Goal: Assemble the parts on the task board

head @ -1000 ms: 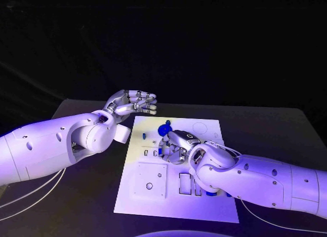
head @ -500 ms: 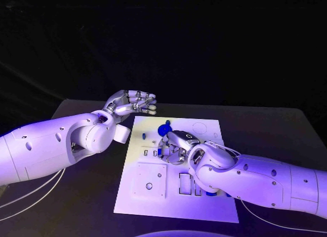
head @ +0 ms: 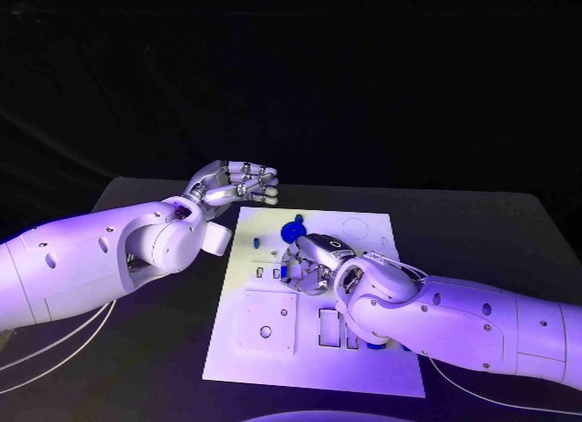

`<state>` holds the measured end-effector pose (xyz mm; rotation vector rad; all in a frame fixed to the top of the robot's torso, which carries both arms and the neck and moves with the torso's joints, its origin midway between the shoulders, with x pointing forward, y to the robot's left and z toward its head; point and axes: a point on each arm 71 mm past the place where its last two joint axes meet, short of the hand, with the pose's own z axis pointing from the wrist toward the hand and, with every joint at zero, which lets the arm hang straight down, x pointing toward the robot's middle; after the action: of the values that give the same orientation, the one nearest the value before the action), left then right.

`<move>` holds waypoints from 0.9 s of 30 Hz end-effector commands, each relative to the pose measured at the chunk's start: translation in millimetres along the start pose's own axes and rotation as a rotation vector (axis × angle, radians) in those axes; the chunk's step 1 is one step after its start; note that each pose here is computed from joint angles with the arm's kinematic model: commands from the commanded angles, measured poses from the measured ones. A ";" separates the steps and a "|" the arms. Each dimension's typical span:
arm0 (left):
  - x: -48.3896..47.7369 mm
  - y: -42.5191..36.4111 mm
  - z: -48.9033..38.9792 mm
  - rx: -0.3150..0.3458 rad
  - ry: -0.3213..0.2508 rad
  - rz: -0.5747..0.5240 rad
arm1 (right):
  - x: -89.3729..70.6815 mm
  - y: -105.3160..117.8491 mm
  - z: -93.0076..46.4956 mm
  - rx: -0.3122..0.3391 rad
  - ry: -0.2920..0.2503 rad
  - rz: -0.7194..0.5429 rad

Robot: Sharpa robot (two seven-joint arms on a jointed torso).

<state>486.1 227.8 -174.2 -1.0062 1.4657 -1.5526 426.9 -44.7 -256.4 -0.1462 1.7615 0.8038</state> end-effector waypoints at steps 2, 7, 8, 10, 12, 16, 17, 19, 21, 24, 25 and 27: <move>2.3 -1.0 0.2 0.004 0.020 -0.005 | 1.3 1.1 -0.3 -0.003 0.008 -0.015; 2.2 -0.9 0.1 0.004 0.020 -0.005 | 0.9 1.2 -0.4 -0.005 0.003 -0.013; 2.2 -0.9 0.1 0.003 0.020 -0.005 | 0.8 1.2 -0.4 -0.005 0.002 -0.013; 2.1 -0.9 0.1 0.003 0.020 -0.005 | 0.5 1.3 -0.4 -0.006 -0.003 -0.012; 2.1 -0.8 0.1 0.003 0.020 -0.005 | 0.2 1.3 -0.4 -0.007 -0.007 -0.010; 2.1 -0.8 0.1 0.002 0.020 -0.005 | -0.4 1.3 -0.6 -0.009 -0.014 -0.008; 2.1 -0.8 0.1 0.002 0.021 -0.005 | -0.6 1.3 -0.7 -0.009 -0.017 -0.007; 2.0 -0.8 0.1 0.002 0.021 -0.006 | -1.4 1.1 -1.2 -0.011 -0.026 -0.004; 1.9 -0.8 0.1 0.002 0.021 -0.005 | -2.7 1.2 -2.3 -0.015 -0.040 0.001; 1.2 -0.6 0.1 0.002 0.019 -0.002 | -5.6 2.0 -6.0 -0.028 -0.068 0.014; 0.8 -0.5 0.2 0.001 0.018 0.000 | -6.9 2.3 -7.8 -0.034 -0.077 0.019; -0.4 0.1 0.3 -0.004 0.016 0.010 | -12.0 2.5 -13.4 -0.050 -0.103 0.032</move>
<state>486.7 229.4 -174.8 -1.0066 1.4702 -1.5462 420.7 -53.3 -250.0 -0.1190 1.7215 0.8287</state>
